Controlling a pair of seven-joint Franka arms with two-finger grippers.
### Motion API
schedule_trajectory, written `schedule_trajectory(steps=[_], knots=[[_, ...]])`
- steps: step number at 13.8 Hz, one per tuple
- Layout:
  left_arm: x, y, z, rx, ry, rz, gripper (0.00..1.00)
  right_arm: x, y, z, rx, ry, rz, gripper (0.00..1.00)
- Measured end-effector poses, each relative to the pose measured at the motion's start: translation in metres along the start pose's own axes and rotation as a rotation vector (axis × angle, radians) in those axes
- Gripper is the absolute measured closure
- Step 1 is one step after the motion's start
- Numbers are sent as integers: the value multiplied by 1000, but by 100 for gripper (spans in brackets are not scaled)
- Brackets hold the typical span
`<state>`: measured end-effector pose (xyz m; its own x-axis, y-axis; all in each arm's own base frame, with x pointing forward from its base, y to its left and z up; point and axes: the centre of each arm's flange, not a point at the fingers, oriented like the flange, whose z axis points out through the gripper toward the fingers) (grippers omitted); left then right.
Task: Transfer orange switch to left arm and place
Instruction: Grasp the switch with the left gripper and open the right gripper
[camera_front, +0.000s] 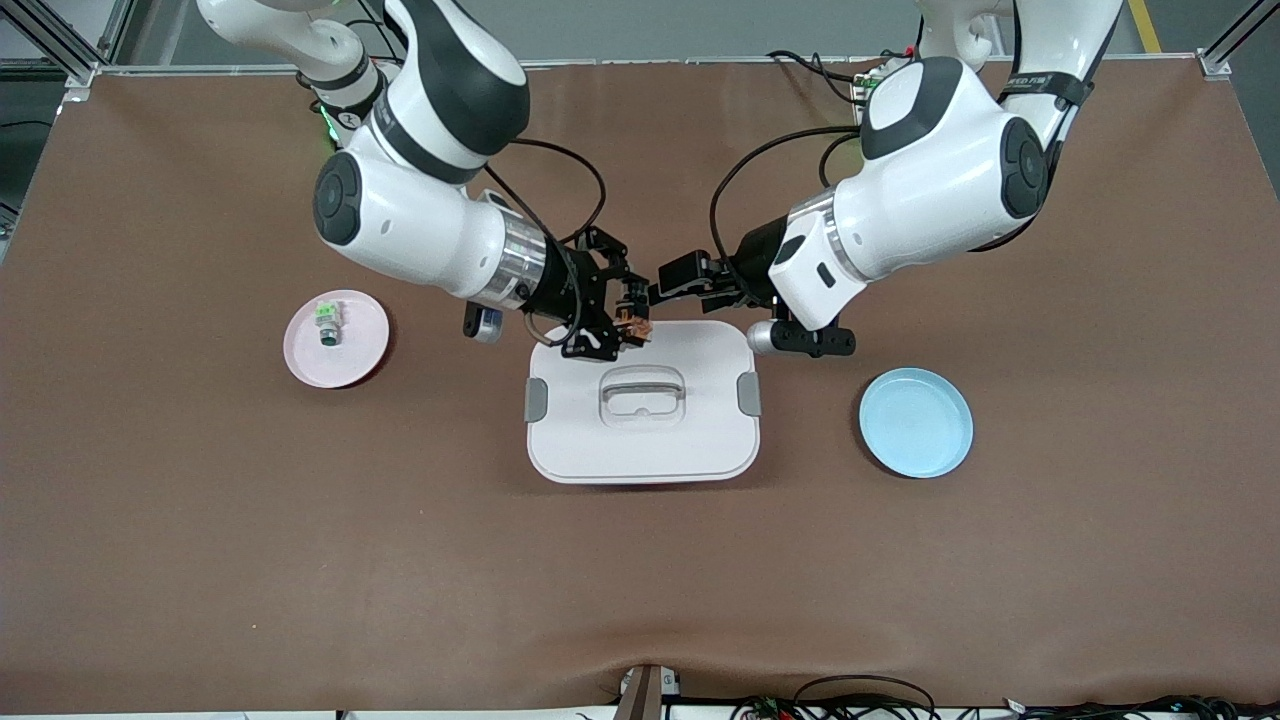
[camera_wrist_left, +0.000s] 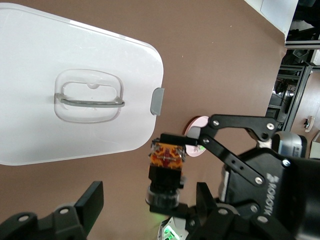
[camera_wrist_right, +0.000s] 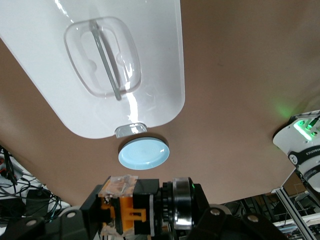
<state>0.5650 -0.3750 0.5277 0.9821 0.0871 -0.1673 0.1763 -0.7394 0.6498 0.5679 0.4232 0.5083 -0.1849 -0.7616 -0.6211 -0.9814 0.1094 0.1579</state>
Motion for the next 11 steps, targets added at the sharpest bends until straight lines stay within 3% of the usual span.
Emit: schedule_trajectory(steps=[11], knots=[[0, 2, -2, -28, -8, -15, 22, -46, 6, -7, 25, -55, 24, 27]])
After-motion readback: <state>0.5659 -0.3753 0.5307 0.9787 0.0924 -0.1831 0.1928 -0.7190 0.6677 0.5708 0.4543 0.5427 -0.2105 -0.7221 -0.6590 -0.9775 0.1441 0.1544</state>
